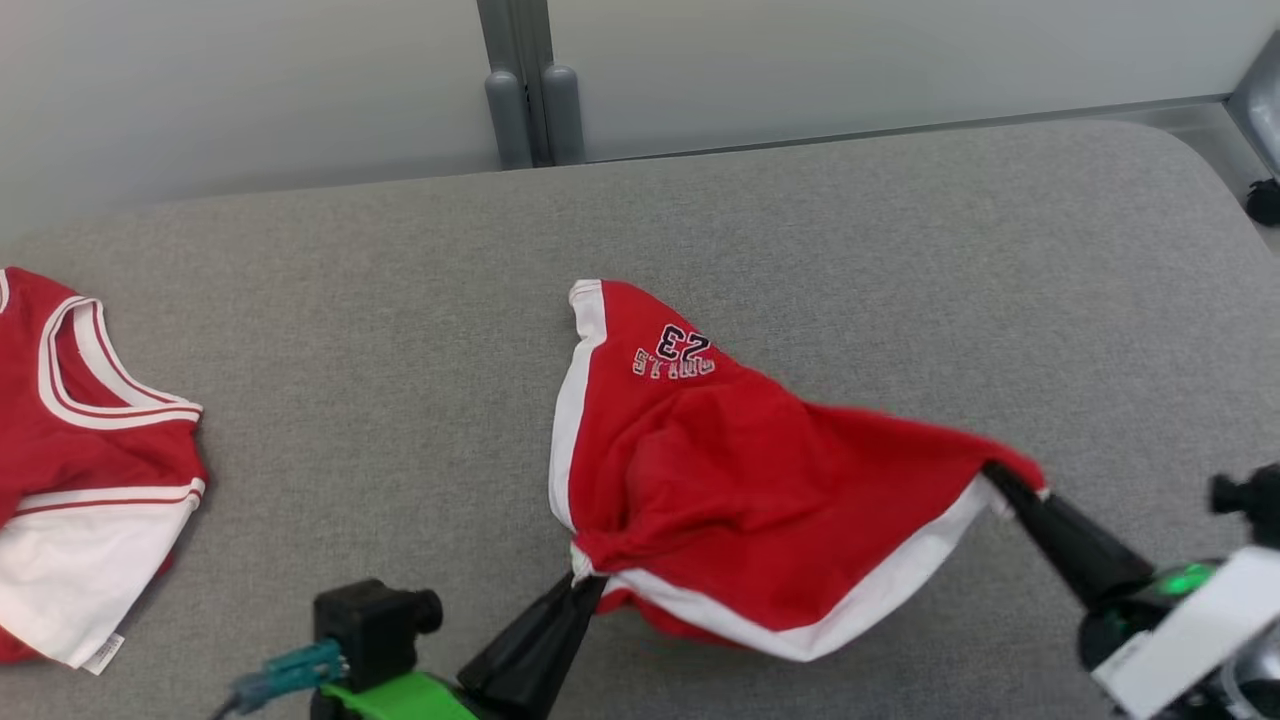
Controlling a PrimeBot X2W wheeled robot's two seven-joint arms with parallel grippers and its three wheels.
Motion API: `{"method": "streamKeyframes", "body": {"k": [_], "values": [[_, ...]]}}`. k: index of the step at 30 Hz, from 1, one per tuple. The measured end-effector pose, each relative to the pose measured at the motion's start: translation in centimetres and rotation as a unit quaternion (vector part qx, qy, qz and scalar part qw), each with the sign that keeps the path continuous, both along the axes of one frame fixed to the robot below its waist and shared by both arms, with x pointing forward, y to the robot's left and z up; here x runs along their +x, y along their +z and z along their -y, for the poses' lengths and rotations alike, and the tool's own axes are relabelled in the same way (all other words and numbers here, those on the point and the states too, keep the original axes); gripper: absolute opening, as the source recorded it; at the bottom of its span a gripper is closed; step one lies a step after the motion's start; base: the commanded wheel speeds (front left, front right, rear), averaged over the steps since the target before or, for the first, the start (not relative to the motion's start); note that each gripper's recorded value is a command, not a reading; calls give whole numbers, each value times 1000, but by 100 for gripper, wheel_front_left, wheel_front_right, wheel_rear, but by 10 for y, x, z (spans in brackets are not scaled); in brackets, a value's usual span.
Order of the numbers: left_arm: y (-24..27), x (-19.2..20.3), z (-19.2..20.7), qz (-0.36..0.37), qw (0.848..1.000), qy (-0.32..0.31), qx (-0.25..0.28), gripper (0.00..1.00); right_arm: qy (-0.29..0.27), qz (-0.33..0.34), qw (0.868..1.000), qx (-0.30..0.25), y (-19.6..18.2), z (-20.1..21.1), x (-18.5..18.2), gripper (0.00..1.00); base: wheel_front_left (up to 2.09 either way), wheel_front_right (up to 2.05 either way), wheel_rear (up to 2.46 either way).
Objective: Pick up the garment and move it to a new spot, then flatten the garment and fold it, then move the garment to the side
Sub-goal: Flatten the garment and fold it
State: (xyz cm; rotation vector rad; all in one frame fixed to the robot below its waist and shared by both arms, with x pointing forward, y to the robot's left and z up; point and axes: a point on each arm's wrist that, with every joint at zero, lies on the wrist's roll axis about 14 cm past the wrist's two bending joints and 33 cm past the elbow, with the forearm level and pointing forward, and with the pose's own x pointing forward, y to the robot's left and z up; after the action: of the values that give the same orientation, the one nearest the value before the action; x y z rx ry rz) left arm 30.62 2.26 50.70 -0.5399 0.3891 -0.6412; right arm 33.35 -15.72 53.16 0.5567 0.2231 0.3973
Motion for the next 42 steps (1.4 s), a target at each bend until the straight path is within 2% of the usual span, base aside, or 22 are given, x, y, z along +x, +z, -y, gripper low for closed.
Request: {"method": "streamKeyframes", "body": {"k": [2,4,6,7,9,11,14,18,20,22,25,27,29,30,32,36,39,42], "values": [[47,-1,1,59,998,-23,-22,0,6,58,998,23,50,9,-4,0,0,0,0],[86,1,-2,113,993,-39,-19,0,14,105,994,36,91,16,-8,0,0,0,0],[127,10,-3,159,985,-53,-39,0,12,148,989,24,124,29,-5,0,0,0,0],[139,16,-2,179,981,-62,-28,0,9,166,986,18,137,35,-1,0,0,0,0],[168,41,-3,222,972,-71,-10,0,8,207,978,24,169,46,10,0,0,0,0],[186,71,1,233,969,-77,-2,0,-8,228,974,0,186,62,32,0,0,0,0],[206,134,4,234,970,-59,20,0,-34,227,973,-23,194,85,79,0,0,0,0],[218,220,14,230,972,-22,54,0,-96,221,969,-60,205,110,168,0,0,0,0],[222,266,12,242,969,22,51,0,-125,220,965,-69,210,107,220,0,0,0,0],[220,305,3,247,966,75,26,0,-137,225,963,-55,216,90,261,0,0,0,0],[207,348,-9,275,953,130,7,0,-157,242,957,-33,219,68,307,0,0,0,0],[185,369,-7,295,945,141,24,0,-163,229,959,-37,200,57,331,0,0,0,0],[157,383,-5,296,944,144,34,0,-161,200,965,-48,168,49,348,0,0,0,0],[119,393,-6,288,945,143,55,0,-153,170,971,-68,129,41,357,0,0,0,0],[64,396,-10,235,959,148,51,0,-145,121,978,-83,73,38,356,0,0,0,0],[-53,357,-6,116,983,121,80,0,-128,15,985,-118,-39,42,313,0,0,0,0],[-105,313,-10,62,988,102,98,0,-122,-35,984,-128,-86,51,265,0,0,0,0],[-131,258,-4,35,992,70,99,0,-125,-83,981,-122,-118,63,207,0,0,0,0]]}}
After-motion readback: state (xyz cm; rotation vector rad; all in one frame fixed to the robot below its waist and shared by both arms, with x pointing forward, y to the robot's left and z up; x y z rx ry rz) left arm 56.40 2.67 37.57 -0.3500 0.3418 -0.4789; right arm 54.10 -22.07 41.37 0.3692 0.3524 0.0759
